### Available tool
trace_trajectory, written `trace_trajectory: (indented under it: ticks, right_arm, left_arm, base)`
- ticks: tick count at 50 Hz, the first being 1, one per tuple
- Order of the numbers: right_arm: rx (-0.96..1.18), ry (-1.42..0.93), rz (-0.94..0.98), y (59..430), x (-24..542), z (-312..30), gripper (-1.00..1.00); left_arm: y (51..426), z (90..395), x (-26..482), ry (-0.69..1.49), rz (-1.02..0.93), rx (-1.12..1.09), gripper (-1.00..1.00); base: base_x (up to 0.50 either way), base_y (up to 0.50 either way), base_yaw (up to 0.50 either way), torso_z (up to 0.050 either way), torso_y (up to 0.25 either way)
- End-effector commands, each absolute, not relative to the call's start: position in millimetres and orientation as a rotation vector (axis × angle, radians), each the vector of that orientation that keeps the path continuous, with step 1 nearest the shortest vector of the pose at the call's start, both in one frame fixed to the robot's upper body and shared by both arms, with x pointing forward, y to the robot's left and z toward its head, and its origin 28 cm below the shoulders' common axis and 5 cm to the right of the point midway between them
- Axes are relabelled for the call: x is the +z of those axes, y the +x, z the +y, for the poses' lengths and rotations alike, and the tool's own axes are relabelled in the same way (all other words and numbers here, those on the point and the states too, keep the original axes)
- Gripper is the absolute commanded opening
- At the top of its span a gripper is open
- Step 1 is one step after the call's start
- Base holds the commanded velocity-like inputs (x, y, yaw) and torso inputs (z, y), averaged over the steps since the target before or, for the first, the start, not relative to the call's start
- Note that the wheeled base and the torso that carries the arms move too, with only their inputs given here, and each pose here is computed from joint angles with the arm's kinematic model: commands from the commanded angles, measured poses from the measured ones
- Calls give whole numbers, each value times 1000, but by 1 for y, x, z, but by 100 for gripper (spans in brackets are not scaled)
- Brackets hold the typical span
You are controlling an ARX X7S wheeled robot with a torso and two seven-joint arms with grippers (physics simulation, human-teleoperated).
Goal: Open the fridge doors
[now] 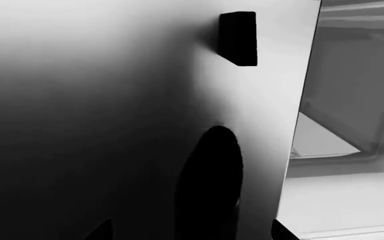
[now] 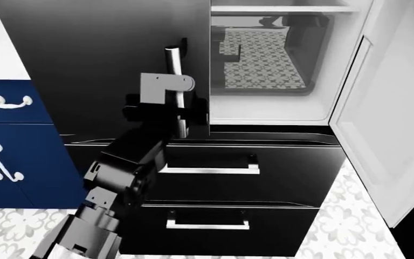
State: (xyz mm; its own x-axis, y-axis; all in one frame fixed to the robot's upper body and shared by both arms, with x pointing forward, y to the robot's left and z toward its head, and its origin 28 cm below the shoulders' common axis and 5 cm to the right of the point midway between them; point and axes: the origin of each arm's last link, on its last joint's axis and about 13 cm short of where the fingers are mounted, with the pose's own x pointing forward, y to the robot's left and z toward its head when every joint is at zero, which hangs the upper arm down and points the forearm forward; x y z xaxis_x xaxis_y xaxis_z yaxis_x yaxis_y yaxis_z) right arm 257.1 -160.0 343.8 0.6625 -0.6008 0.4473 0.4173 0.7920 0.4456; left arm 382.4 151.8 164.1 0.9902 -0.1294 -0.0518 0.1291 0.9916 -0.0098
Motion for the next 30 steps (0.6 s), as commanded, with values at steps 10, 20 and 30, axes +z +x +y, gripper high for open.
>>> trace_trajectory:
  ticks: [10,20,30]
  right_arm:
    - [-992,286,-375,293,309,-207,100]
    - [-989,285,-374,295,308,-207,100]
    - [-990,284,-373,294,307,-207,100]
  left_arm:
    - [396,154,159,-3,90,-138,100]
    - [395,154,159,9,90,-126,-100]
    - [394,154,156,2,90,-127,-100]
  base:
    - [-1,-3,-6,-3,0]
    - [-1,-3,-5,-2,0]
    - [1,-3,-6,-3,0]
